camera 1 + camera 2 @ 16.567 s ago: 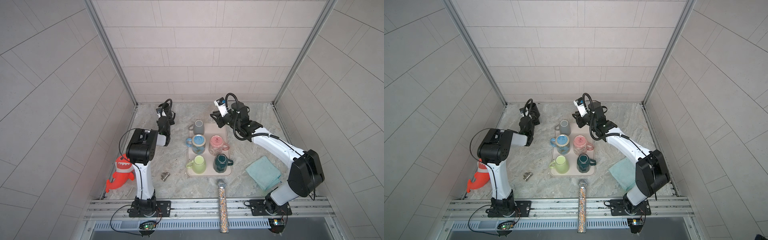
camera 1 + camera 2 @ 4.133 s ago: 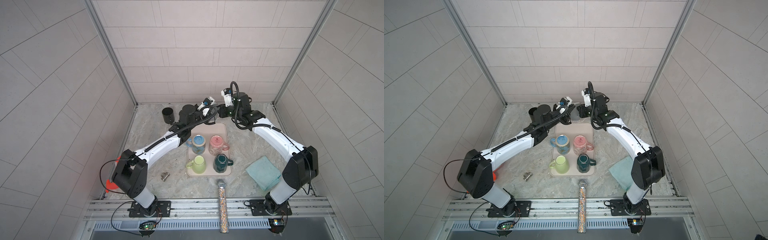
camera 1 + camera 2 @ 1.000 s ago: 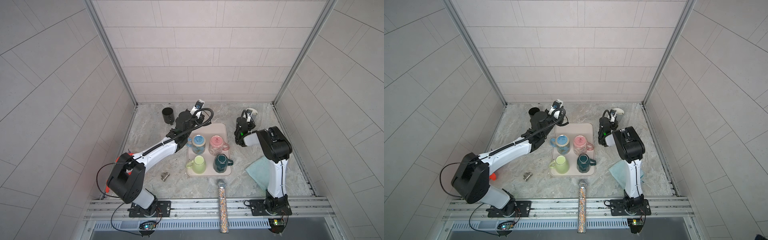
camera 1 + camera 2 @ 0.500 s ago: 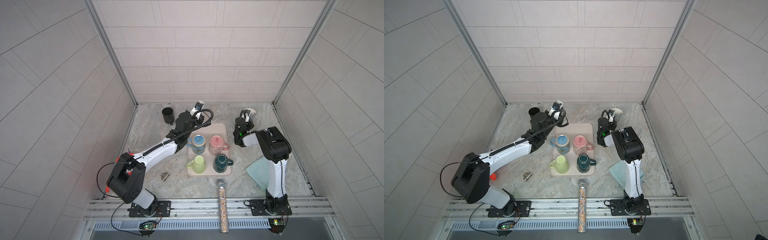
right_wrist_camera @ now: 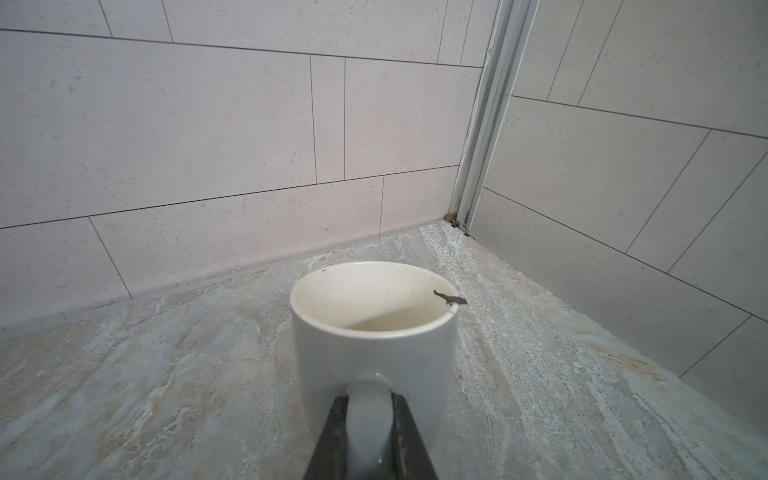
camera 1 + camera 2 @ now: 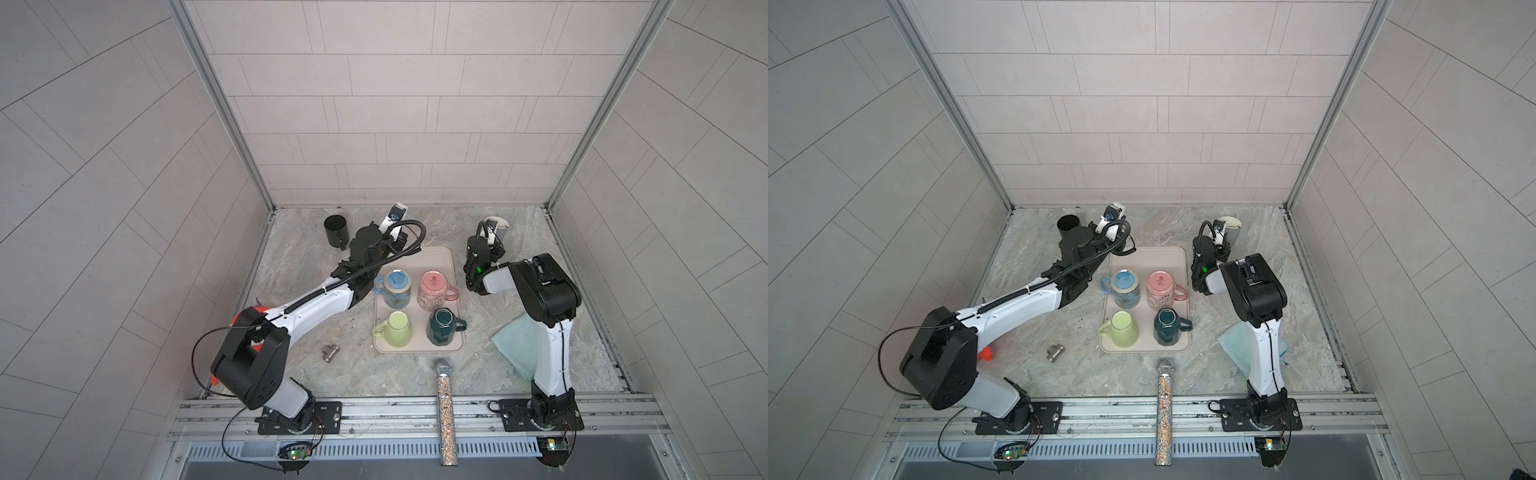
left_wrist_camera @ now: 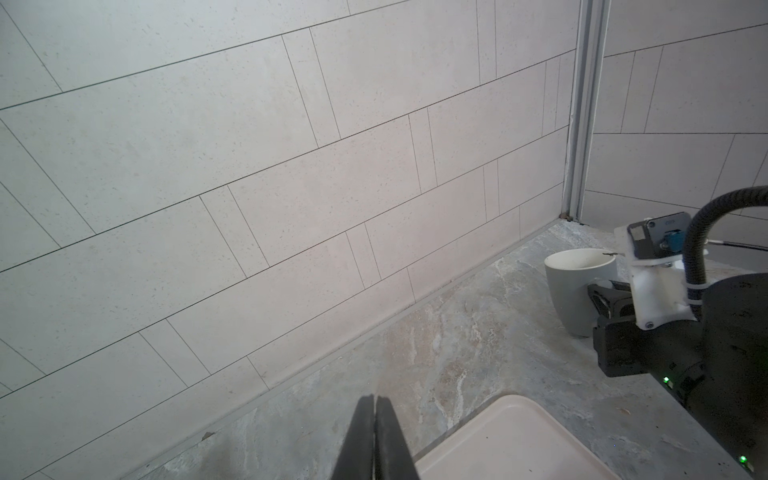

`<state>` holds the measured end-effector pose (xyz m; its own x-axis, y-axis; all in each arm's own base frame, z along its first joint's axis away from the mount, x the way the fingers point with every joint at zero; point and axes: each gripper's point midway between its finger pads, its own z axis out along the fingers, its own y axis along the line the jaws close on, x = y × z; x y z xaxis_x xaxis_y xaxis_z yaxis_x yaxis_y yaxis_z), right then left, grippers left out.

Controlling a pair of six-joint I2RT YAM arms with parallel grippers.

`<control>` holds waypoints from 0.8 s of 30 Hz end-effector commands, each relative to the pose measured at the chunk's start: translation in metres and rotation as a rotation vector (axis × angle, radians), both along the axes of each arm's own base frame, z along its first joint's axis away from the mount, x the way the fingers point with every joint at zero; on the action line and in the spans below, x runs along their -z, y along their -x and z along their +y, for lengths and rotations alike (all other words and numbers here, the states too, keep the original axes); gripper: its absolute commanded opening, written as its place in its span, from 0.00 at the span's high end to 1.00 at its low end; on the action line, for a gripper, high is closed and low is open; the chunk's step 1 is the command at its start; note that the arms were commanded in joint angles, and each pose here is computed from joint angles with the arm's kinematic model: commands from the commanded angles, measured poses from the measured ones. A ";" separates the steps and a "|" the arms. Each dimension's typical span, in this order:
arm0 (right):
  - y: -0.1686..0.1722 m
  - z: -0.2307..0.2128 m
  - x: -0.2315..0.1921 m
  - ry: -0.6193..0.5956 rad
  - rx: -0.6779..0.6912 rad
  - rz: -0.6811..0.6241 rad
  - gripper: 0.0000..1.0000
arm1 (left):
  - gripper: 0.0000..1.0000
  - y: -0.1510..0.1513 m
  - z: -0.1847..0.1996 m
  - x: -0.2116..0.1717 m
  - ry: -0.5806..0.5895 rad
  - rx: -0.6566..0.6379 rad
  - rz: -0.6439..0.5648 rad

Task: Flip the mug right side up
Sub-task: 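Lower the grey mug onto the table near the corner and open the right gripper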

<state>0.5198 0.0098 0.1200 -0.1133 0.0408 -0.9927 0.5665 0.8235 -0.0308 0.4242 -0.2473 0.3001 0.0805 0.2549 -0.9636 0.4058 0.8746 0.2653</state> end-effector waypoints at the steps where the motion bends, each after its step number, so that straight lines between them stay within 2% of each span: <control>1: 0.002 0.002 -0.018 -0.004 0.022 -0.063 0.84 | 0.93 0.006 0.008 -0.021 0.029 -0.009 -0.056; 13: 0.005 0.006 -0.020 0.008 0.026 -0.057 0.78 | 0.93 0.010 0.010 -0.027 0.037 -0.004 -0.071; 24: 0.006 0.008 -0.020 0.016 0.028 -0.054 0.77 | 0.93 0.010 0.009 -0.026 0.034 -0.003 -0.073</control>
<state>0.5170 0.0186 0.1282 -0.0839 0.0304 -0.9960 0.5742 0.8184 -0.0233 0.4184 -0.2436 0.3112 0.1075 0.2411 -0.9645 0.3989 0.8782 0.2640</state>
